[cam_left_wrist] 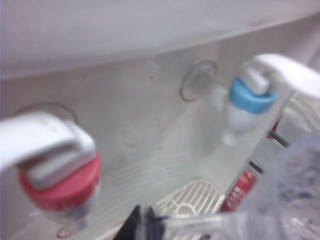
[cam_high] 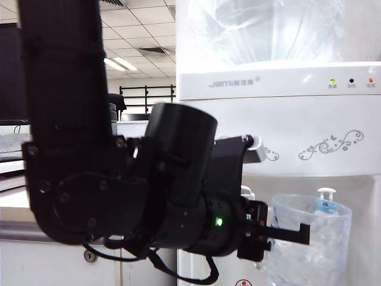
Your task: Pick up the plastic mug from the left desk, go to the cold water outlet of the water dispenser, press the vertical switch to get some water, then put the mug back on the desk.
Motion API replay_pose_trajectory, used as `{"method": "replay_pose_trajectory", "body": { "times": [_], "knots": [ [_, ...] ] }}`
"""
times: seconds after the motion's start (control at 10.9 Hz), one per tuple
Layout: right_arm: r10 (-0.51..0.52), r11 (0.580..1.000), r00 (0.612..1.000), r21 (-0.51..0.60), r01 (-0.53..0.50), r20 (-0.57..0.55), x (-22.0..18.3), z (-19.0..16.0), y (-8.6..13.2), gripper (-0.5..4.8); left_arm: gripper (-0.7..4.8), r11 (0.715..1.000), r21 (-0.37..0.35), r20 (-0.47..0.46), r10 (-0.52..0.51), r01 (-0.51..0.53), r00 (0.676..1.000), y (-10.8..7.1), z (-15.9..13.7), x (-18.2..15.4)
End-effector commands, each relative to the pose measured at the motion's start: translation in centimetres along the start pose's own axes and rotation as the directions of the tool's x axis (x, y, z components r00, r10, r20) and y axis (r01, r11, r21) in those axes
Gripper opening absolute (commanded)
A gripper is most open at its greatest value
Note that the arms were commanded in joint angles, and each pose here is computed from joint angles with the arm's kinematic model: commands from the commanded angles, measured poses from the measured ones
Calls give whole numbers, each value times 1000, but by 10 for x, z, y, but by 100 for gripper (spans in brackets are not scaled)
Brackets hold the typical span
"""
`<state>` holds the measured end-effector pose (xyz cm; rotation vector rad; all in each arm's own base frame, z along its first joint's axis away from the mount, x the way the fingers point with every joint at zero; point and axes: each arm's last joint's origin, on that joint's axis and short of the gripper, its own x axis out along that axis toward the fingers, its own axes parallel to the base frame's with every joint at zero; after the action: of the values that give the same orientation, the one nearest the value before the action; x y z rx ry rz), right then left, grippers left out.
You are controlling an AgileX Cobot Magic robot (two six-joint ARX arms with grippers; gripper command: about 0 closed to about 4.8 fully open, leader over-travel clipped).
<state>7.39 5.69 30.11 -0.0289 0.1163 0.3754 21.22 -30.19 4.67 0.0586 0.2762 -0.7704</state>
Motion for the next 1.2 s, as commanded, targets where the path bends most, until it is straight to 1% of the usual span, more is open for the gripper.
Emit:
{"method": "replay_pose_trajectory", "body": {
  "times": [0.09,0.37,0.55,1.2],
  "knots": [
    [0,1000,1000,4,0,9,-2,1,-1,-1,-5,999,-11,46,-34,35,998,-2,3,7],
    [0,1000,1000,3,0,6,-2,1,-1,-1,-1,999,-10,41,-33,34,999,-3,0,13],
    [-1,1000,1000,3,1,6,-2,1,-1,-1,27,999,-9,33,-33,34,999,-3,0,15],
    [-5,1000,1000,1,5,1,-2,0,-1,-1,27,999,-12,36,-34,35,999,-4,0,15]
  ]
}}
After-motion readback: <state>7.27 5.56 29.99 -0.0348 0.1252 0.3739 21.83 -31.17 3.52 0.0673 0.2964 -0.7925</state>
